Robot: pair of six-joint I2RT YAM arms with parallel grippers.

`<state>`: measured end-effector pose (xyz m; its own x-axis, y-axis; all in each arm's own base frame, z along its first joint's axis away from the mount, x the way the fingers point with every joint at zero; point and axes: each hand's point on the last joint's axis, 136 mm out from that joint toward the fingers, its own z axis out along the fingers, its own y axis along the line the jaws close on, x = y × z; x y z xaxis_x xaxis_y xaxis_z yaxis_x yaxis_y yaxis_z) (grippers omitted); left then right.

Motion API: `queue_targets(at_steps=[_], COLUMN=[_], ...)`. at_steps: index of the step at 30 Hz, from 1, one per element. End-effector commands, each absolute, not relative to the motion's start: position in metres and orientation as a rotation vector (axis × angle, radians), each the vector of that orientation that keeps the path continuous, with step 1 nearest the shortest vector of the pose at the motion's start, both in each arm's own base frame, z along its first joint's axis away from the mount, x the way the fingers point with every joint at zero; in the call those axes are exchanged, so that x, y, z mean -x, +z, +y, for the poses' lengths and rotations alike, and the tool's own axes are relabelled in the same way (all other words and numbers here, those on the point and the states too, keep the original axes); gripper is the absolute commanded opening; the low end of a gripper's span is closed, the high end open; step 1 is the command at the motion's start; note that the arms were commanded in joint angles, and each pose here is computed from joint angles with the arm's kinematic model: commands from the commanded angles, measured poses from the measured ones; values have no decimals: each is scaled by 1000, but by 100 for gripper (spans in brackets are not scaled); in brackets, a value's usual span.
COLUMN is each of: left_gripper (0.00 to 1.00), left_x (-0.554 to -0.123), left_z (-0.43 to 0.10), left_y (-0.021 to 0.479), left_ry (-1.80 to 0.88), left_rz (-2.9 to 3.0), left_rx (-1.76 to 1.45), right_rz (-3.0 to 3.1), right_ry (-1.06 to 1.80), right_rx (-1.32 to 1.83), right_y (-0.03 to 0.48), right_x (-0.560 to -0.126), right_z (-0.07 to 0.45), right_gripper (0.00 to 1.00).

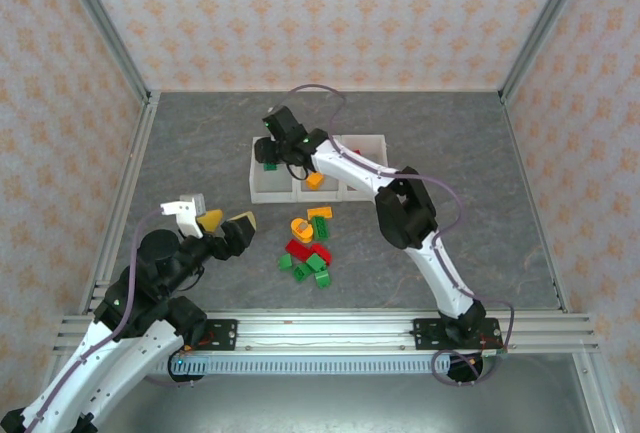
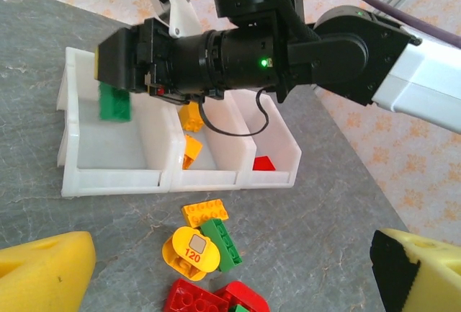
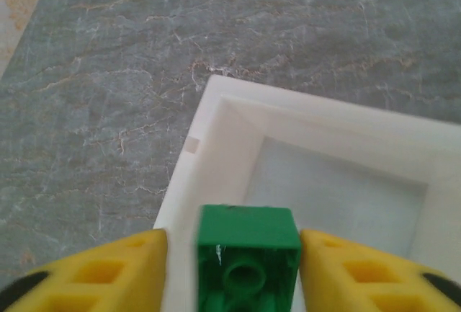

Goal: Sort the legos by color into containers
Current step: Place the lego in the container, then move the lego to the center of the table.

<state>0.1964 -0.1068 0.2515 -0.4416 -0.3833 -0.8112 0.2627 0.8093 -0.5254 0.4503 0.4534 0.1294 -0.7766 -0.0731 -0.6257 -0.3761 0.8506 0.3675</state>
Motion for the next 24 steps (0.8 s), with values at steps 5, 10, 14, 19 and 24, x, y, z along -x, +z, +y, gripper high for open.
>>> queue_targets(at_steps=[5,10,14,19,24], left_gripper=[99,99,99,99,99], left_x=[-200,-203,-205,-208,-207], left_z=[-111,-112,-114,-117,-120], left_y=[253,248,244,239,238], left_ry=[-723,-701,-690,-681,-689], left_rz=[1890,1916,1936,1963,1967], left_rx=[60,52,43,29,16], right_rz=[2373,2342,2338,2369,2434], right_ry=[599,572,559,540,592], right_rx=[318,280,261,211,182], right_y=[179,222,238,225,192], right_x=[-449,-436,-416,-382,-340], right_z=[438,415,391,353,324], right_gripper=[83,94,100,100,100])
